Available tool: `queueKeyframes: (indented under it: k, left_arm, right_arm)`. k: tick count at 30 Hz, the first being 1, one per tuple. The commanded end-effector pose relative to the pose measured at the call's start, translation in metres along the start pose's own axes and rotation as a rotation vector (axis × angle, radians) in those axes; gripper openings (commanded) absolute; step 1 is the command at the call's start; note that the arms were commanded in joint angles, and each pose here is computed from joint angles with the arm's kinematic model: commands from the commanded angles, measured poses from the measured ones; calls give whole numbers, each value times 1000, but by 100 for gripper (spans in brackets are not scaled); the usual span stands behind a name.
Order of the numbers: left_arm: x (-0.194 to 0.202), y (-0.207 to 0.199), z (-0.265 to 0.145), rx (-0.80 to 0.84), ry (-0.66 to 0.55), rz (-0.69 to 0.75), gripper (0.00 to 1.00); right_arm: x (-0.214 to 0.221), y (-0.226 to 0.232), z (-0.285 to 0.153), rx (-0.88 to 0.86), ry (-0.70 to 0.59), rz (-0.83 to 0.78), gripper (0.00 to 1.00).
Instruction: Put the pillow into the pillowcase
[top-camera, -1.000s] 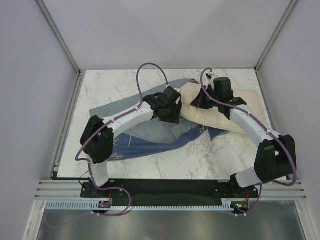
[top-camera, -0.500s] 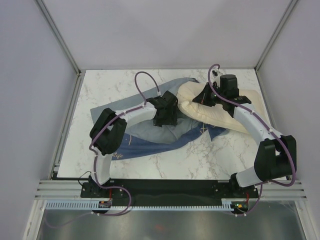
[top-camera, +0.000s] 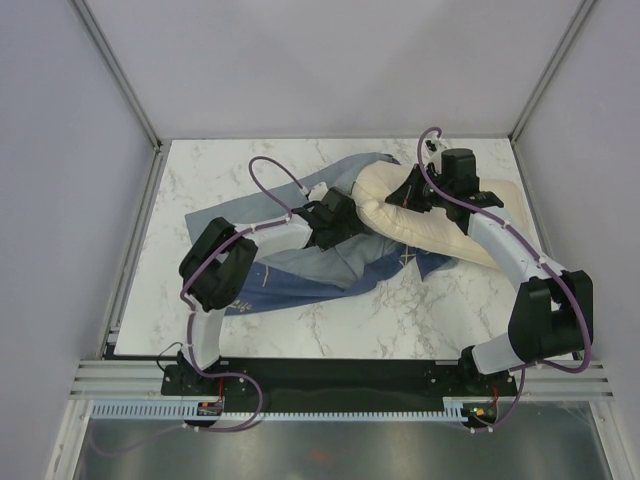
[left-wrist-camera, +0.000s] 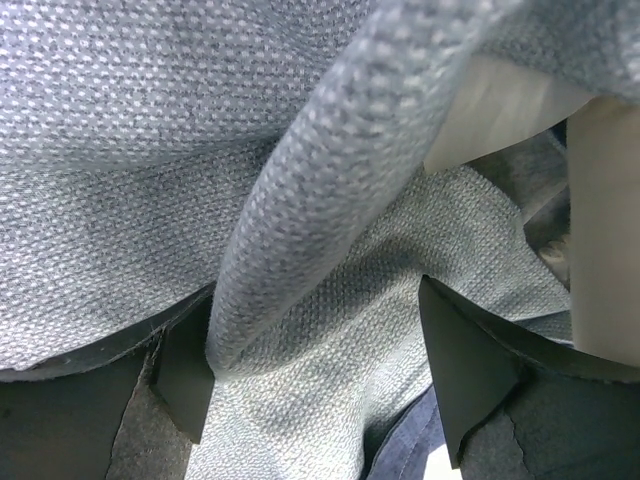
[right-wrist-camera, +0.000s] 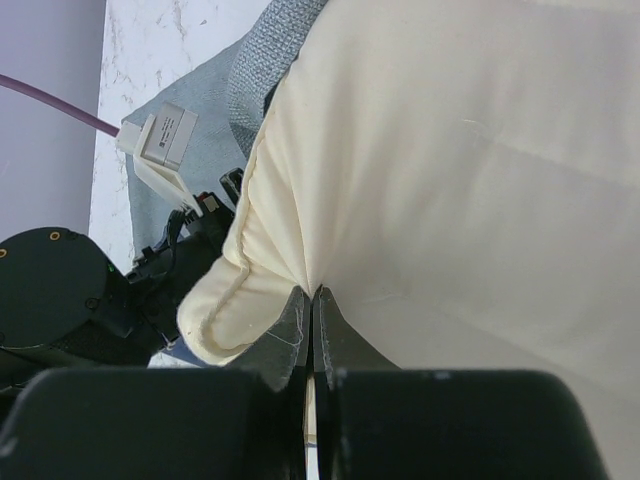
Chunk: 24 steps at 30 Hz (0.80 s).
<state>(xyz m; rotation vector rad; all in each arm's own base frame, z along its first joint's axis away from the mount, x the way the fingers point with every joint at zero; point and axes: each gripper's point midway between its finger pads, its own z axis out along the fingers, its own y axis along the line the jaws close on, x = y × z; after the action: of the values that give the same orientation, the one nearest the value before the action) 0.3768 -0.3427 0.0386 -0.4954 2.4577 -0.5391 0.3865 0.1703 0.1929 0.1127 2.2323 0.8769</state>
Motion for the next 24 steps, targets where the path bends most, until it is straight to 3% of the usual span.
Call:
queueKeyframes:
  k: [1,7,13,17,18,19,24]
  left_arm:
    - [1,-2,11,-8,-27,-54,84]
    - [1,4,-8,-1,-30,-55,84]
    - [-32,-35,-57,126,-94,-87,84]
    - [-36,-29,-69,133,-104,-95,84]
    - [-49,-49,-73,226,-153,-128,85]
    - [-31,-5,-68,74,-99,96,3]
    - [-38,-8,-79,89,-124,117,2]
  right_arm:
    - [-39,35,-14,-106,-115,-51,0]
    - [-39,29,-8,-87,-111,-50,0]
    - [-35,15,-4,-42,-111,-45,0]
    - [-34,15,-5,-41,-113,-49,0]
    - [-33,14,-6,-41,-112,-51,0]
    - [-32,14,-6,-41,-110,-51,0]
    - [-30,12,-7,-36,-111,-61,0]
